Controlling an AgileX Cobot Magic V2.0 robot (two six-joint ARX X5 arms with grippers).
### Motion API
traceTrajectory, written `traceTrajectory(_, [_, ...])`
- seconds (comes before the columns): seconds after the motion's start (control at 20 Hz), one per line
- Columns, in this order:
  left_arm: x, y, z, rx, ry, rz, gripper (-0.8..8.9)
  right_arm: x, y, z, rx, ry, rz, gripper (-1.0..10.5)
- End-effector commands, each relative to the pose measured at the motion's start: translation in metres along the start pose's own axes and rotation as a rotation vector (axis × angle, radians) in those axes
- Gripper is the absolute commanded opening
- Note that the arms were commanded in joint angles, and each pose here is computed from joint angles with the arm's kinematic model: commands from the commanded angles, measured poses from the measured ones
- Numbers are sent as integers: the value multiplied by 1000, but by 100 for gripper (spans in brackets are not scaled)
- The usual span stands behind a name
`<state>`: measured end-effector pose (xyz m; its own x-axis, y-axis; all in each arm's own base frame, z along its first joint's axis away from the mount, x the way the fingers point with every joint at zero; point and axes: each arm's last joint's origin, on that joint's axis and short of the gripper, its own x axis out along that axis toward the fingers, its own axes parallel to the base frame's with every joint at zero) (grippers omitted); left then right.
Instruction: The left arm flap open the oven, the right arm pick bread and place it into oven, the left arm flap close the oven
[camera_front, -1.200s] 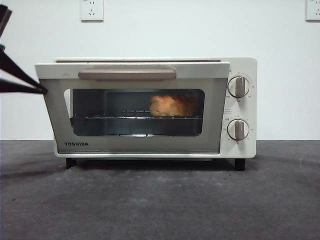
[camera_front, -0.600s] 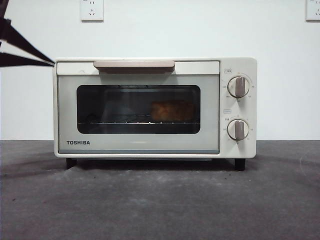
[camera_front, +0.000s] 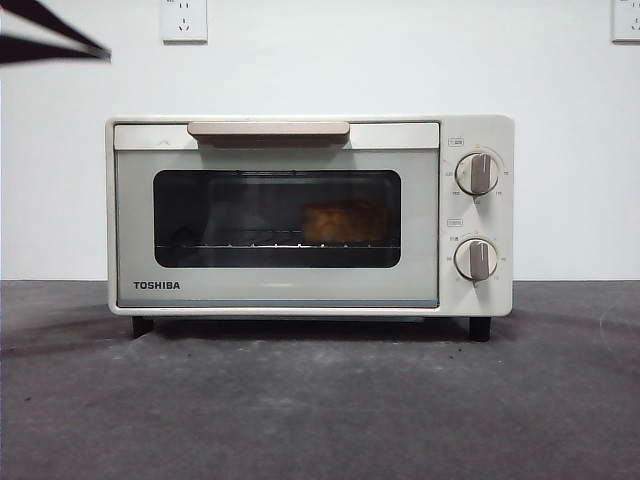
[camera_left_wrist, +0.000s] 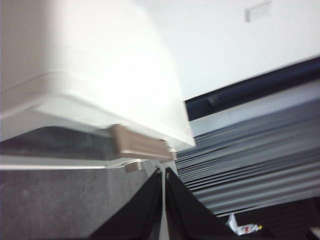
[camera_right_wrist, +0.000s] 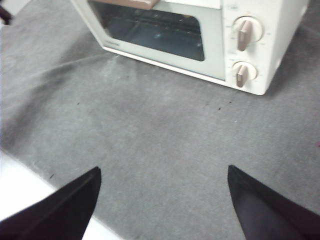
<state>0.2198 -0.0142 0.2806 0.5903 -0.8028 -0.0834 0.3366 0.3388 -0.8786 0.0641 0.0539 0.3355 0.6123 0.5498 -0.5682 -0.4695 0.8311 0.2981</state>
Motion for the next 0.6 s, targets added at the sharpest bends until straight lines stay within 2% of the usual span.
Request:
traceTrajectory(0.05, [-6,-18,0,147,-6,-51,15,-4,2,5,0,-32,-6,404])
traceTrajectory(0.3, [-22,-42,-12,269,-17,-90,15,-4,3,9,-13,-83,4,404])
traceTrajectory(0.6, [-44,-60,-39,411,-12,-46,16,-5,7,18,-25,-170,40,404])
